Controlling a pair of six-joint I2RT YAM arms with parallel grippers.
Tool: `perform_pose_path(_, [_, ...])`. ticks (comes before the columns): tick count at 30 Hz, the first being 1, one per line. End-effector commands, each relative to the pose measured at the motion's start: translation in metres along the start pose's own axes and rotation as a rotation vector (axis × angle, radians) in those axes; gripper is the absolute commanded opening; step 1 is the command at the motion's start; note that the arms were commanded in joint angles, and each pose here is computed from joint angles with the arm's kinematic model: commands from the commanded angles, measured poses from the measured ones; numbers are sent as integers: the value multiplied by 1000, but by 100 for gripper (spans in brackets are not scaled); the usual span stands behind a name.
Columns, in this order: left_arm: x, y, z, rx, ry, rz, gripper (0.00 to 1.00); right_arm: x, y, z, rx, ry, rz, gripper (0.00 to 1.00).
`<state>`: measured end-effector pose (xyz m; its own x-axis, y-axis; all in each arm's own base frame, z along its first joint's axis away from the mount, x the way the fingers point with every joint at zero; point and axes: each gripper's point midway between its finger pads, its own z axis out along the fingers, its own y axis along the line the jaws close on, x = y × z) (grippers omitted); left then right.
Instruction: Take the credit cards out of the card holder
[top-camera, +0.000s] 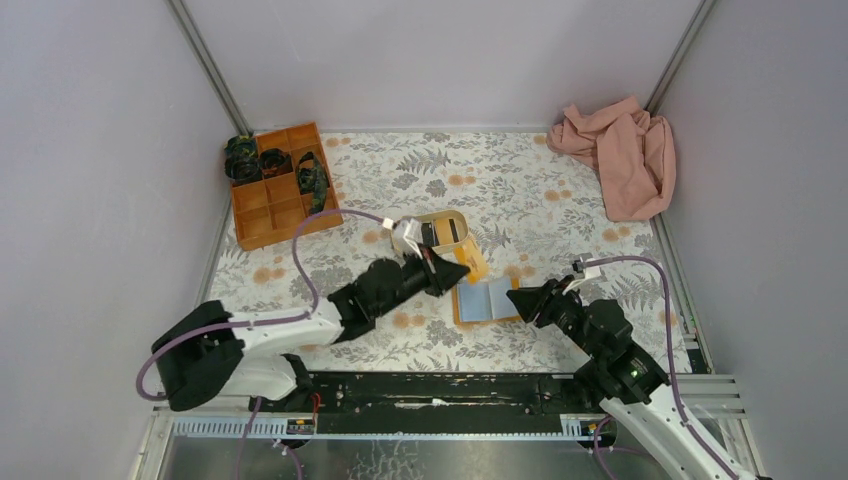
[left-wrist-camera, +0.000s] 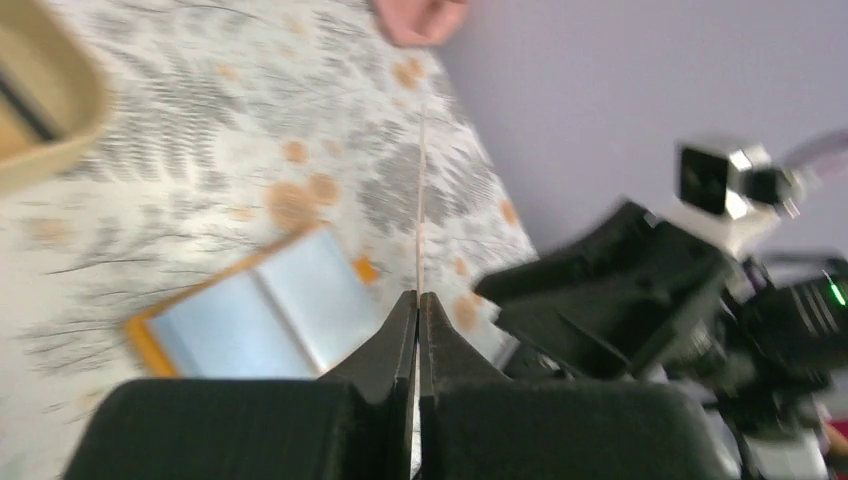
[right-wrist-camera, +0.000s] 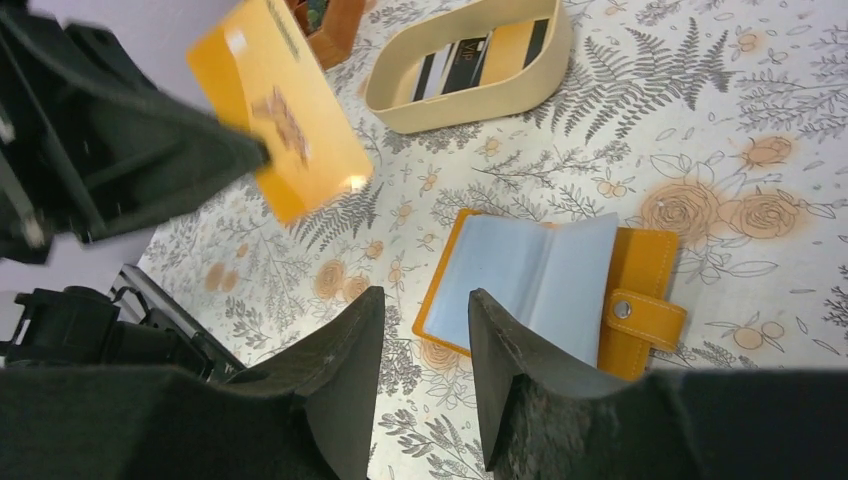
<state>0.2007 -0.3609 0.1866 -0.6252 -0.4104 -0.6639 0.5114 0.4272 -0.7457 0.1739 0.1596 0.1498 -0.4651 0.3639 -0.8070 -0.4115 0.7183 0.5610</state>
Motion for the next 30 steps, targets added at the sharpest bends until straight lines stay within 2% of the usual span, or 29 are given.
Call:
perform_pose_path(1, [-21,78,-19,-407,97,19,0,-1,-5,3,35,-7,6,44])
perform_pose_path(7, [-63,126,-38,-632,133,34,0,14,-12,11,43,35,9,43])
perform_pose_path(17, [-97,183,-40,-757,197,-40,0,25,-18,9,50,58,3,43])
perform_pose_path(22, [-102,186,-26,-685,253,-58,0,26,-19,9,45,58,0,44])
perform_pose_path(30, [-90,203,-18,-689,333,-95,0,28,-18,10,41,66,1,43])
